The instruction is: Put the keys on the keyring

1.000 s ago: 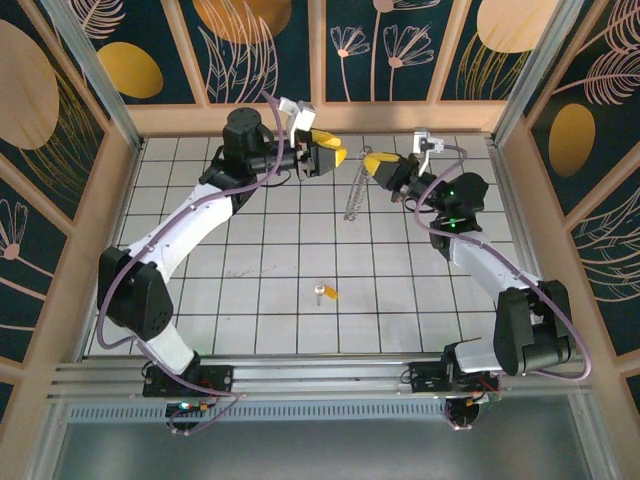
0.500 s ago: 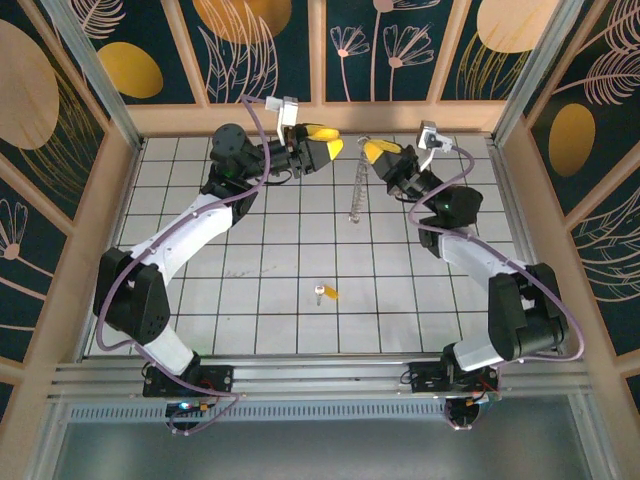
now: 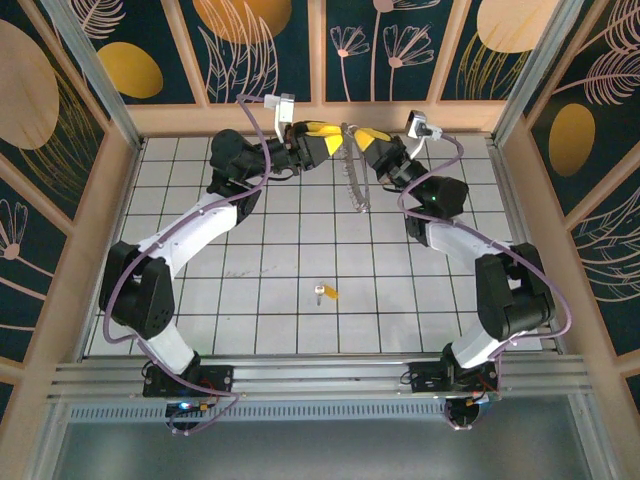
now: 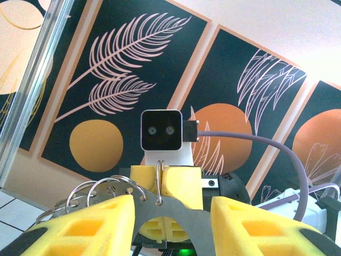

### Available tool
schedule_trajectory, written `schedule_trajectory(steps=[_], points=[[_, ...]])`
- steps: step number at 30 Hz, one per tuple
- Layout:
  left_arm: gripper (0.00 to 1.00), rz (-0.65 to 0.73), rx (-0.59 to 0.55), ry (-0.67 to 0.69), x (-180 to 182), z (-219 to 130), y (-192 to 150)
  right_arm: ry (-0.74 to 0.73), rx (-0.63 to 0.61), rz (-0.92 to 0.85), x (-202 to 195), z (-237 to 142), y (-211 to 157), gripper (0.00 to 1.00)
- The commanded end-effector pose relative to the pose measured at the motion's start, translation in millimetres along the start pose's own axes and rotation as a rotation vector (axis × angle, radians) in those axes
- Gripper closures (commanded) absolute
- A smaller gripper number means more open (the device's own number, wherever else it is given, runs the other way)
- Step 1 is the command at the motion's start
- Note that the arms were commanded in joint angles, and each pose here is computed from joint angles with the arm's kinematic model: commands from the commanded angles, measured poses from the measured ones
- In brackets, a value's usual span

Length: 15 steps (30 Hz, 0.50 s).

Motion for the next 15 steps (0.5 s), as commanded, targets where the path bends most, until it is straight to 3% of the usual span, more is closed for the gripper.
schedule_trajectory(steps=[1,15], points=[[0.59,0.023,-0.020,-0.041,-4,1,6,0.146,-0.052,-0.088,31,8,11,1.00],[0.62,-0.004,-0.028,-0.040,5,4,1,0.141,-0.044,-0.066,27,8,6,1.00]])
Point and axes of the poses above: each hand's point on the last joint's axis, 136 mm out from that joint toward the fingers, its own z axis out along the fingers, its own x axis along the line the jaws close on, y = z × x, the point moved 6 cm from there along -z, back along the fingers, and after that the axes turned 12 degrees about z, right-handed, at the moved point
